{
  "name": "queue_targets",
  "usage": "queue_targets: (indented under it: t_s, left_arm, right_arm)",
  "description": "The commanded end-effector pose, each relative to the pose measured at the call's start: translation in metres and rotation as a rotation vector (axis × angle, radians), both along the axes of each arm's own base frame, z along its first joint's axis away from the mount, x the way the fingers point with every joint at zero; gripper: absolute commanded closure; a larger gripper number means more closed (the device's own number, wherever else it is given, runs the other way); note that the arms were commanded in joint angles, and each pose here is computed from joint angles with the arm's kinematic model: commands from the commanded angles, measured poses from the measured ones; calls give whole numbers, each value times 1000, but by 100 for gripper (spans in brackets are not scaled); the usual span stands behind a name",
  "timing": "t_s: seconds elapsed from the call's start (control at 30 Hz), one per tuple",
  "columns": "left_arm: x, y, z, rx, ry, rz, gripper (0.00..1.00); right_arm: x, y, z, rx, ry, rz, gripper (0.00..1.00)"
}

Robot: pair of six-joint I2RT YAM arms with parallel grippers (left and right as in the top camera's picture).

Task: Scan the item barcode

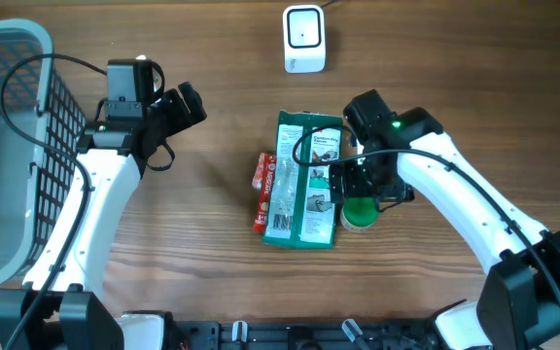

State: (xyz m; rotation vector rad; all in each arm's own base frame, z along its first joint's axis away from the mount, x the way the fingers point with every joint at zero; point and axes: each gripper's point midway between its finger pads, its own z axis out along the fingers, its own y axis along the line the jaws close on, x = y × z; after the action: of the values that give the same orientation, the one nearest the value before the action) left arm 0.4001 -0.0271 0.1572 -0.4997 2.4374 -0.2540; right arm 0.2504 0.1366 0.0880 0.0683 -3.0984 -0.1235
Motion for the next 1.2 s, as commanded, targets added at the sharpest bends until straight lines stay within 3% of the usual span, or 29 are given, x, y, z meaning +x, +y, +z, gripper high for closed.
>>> queue_targets:
  t_s: [0.0,0.33,0.5,1.17]
  left_arm:
    - [2,3,3,8,-9,9,0]
    - [2,3,3,8,-9,8,0]
    - [2,3,3,8,-9,9,0]
    - [2,3,3,8,-9,9,0]
  right_arm:
    - [-6,1,-2,-32,-2,-56,0]
    - [-20,-8,-31,-89,23,-210,0]
    - [-21,-6,-31,-78,27,-207,11]
    - [-24,-10,-40,-128,2,-255,12]
